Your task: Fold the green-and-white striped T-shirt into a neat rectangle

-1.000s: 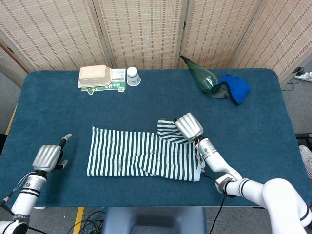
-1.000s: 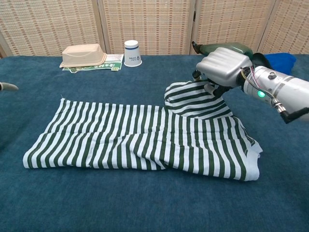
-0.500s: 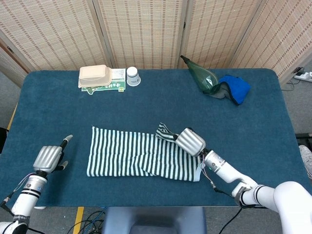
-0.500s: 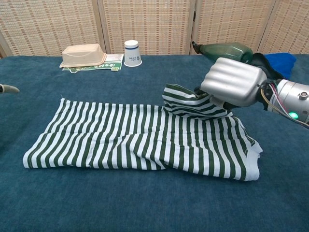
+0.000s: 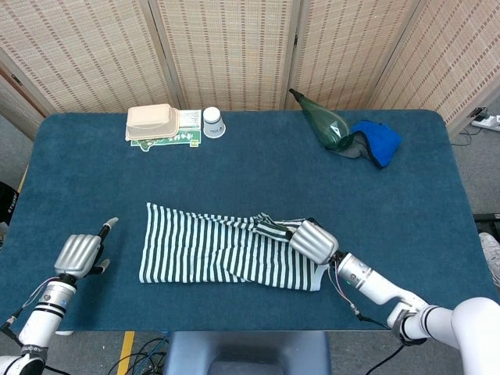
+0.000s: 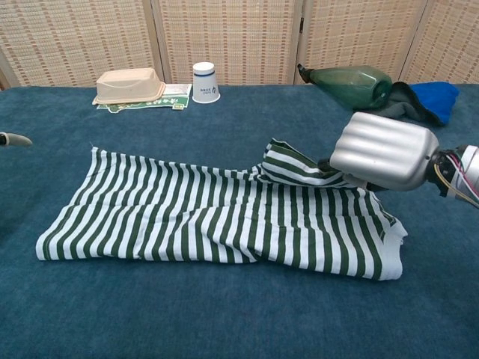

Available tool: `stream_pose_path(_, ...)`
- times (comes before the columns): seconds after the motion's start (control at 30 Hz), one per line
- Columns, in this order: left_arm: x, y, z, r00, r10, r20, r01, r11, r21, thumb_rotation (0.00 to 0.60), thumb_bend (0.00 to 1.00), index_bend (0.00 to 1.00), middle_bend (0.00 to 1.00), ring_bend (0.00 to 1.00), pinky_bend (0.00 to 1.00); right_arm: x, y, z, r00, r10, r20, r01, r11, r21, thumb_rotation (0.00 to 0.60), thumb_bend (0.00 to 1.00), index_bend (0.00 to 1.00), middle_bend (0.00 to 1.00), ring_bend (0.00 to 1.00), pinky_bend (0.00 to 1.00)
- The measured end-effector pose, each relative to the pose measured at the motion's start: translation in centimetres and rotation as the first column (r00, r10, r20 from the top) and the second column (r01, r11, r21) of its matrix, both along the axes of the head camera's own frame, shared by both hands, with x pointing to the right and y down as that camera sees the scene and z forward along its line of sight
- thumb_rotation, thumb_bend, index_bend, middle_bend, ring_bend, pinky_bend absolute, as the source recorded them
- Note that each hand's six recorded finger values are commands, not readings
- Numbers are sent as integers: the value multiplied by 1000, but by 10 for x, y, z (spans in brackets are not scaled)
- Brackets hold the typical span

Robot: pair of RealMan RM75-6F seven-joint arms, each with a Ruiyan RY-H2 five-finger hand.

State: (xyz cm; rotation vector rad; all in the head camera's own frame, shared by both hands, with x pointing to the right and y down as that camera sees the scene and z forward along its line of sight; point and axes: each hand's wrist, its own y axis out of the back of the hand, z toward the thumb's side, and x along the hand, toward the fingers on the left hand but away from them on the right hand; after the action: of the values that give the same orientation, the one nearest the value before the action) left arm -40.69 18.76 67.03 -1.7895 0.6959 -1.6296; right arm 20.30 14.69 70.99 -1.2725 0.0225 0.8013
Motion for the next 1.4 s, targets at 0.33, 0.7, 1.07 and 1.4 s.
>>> stream_pose_path(0.33, -1, 0, -1, 1000, 1, 3, -1, 1000, -2, 600, 321, 0, 873, 807, 959, 12, 23, 1, 998, 8, -60, -13, 997, -77, 600, 489, 202, 963, 996, 1000)
stream_pose_path(0.7, -6, 0, -3, 1000, -4, 7, 4, 1000, -2, 600, 321, 0, 873, 807, 960, 26, 36, 8, 992, 38, -117, -56, 988, -147, 600, 489, 189, 963, 994, 1000)
stream_pose_path(1.07, -5, -1, -8, 1000, -7, 1, 7, 1000, 12, 600, 321, 0, 872, 807, 960, 2, 6, -41, 984, 164, 75, -151, 977, -153, 600, 489, 189, 963, 993, 1000)
stream_pose_path(1.4, -3, -1, -10, 1000, 1, 5, -1, 1000, 17, 600, 321, 0, 869, 803, 959, -18, -9, -39, 972, 223, 72, -207, 961, -183, 600, 525, 256, 963, 992, 1000)
